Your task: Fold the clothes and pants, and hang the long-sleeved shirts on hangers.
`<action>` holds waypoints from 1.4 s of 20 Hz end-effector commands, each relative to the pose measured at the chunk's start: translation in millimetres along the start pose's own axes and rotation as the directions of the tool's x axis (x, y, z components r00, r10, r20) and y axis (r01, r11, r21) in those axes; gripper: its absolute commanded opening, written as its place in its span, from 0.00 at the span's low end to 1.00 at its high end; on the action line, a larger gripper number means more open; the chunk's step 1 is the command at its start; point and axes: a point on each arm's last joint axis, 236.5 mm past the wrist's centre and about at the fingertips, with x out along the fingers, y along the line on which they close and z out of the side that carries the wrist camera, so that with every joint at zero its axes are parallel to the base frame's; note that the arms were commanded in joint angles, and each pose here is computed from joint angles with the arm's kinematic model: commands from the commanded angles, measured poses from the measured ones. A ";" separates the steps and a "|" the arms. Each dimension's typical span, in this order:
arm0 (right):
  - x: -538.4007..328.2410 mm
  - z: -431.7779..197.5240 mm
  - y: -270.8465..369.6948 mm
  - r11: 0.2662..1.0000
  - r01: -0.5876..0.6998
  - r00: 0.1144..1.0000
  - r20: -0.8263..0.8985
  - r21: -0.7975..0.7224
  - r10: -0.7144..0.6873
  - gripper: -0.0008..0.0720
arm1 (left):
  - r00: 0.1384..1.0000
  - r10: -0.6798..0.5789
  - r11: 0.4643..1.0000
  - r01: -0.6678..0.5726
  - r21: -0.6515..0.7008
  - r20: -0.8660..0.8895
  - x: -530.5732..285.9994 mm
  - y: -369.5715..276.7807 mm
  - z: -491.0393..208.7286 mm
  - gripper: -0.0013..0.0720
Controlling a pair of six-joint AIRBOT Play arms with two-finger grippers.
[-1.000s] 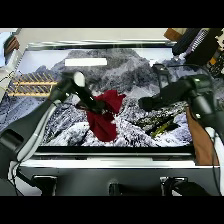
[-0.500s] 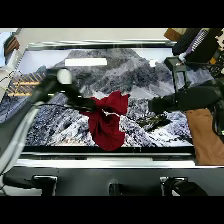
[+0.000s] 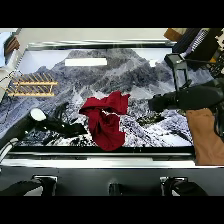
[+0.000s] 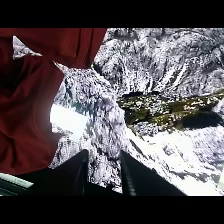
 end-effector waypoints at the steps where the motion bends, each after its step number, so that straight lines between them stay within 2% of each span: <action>1: -0.2 3.0 1.6 1.000 -0.006 1.000 0.013 0.014 0.005 0.38 | 0.996 -0.070 0.997 0.069 0.022 0.050 35.5 3.0 -6.9 0.94; 5: -0.2 2.9 1.6 0.998 -0.007 1.000 0.013 0.063 0.006 0.38 | 0.990 -0.132 0.991 0.130 0.036 0.051 57.8 -8.5 -2.0 0.94; 8: -0.4 2.9 7.3 0.996 -0.031 0.999 0.013 0.079 0.030 0.38 | 0.990 -0.119 0.993 0.119 0.003 0.073 65.5 -0.7 6.3 0.93; 9: -0.5 3.4 8.3 0.995 -0.035 0.999 0.015 0.091 0.034 0.38 | 0.991 -0.119 0.993 0.119 0.001 0.069 67.0 -0.4 7.4 0.88; 11: -0.8 12.7 8.7 0.987 -0.044 0.998 0.055 0.153 0.035 0.37 | 0.991 -0.122 0.993 0.122 0.010 0.057 70.2 -3.9 8.7 0.47; 12: -1.7 24.5 8.1 0.975 -0.055 0.994 0.104 0.214 0.033 0.37 | 0.991 -0.126 0.992 0.125 0.019 0.052 70.7 -7.3 9.5 0.17; 13: -3.4 38.5 4.6 0.953 -0.067 0.986 0.163 0.296 0.018 0.36 | 0.990 -0.128 0.991 0.127 0.029 0.057 69.4 -9.4 12.1 0.04; 15: -8.6 67.4 -18.9 0.855 -0.083 0.957 0.281 0.512 -0.076 0.34 | 0.989 -0.133 0.991 0.131 0.035 0.066 66.9 -12.2 16.7 0.04; 16: -8.7 76.1 -36.7 0.796 -0.072 0.939 0.310 0.602 -0.150 0.23 | 0.989 -0.136 0.990 0.134 0.038 0.065 66.2 -13.6 17.2 0.04; 17: -2.0 79.2 -53.6 0.737 -0.070 0.934 0.304 0.672 -0.189 0.19 | 0.988 -0.141 0.990 0.139 0.039 0.058 65.6 -15.1 15.6 0.04; 18: 15.4 77.9 -63.2 0.670 -0.098 0.949 0.271 0.736 -0.159 0.19 | 0.988 -0.147 0.989 0.146 0.033 0.046 65.4 -16.7 12.8 0.04; 19: 36.7 77.9 -68.9 0.620 -0.136 0.966 0.242 0.773 -0.090 0.24 | 0.987 -0.156 0.987 0.155 0.034 0.028 65.2 -18.9 8.4 0.04; 20: 60.9 83.0 -71.0 0.602 -0.199 0.971 0.239 0.773 0.015 0.39 | 0.987 -0.163 0.986 0.163 0.035 0.013 64.8 -20.7 4.9 0.04; 22: 105.2 91.2 -72.0 0.583 -0.329 0.944 0.254 0.743 0.210 0.59 | 0.985 -0.171 0.985 0.171 0.034 -0.003 64.5 -22.6 1.0 0.04; 24: 153.9 87.7 -67.5 0.531 -0.421 0.897 0.250 0.735 0.365 0.69 | 0.985 -0.172 0.985 0.172 0.025 -0.005 64.4 -22.8 0.5 0.04; 26: 197.8 75.8 -59.6 0.512 -0.445 0.871 0.222 0.735 0.438 0.69 | 0.985 -0.172 0.985 0.172 0.010 -0.006 64.5 -22.9 0.2 0.04; 28: 234.4 61.6 -58.6 0.497 -0.419 0.874 0.189 0.760 0.448 0.69 | 0.985 -0.174 0.985 0.174 0.000 -0.009 64.4 -23.3 -0.5 0.04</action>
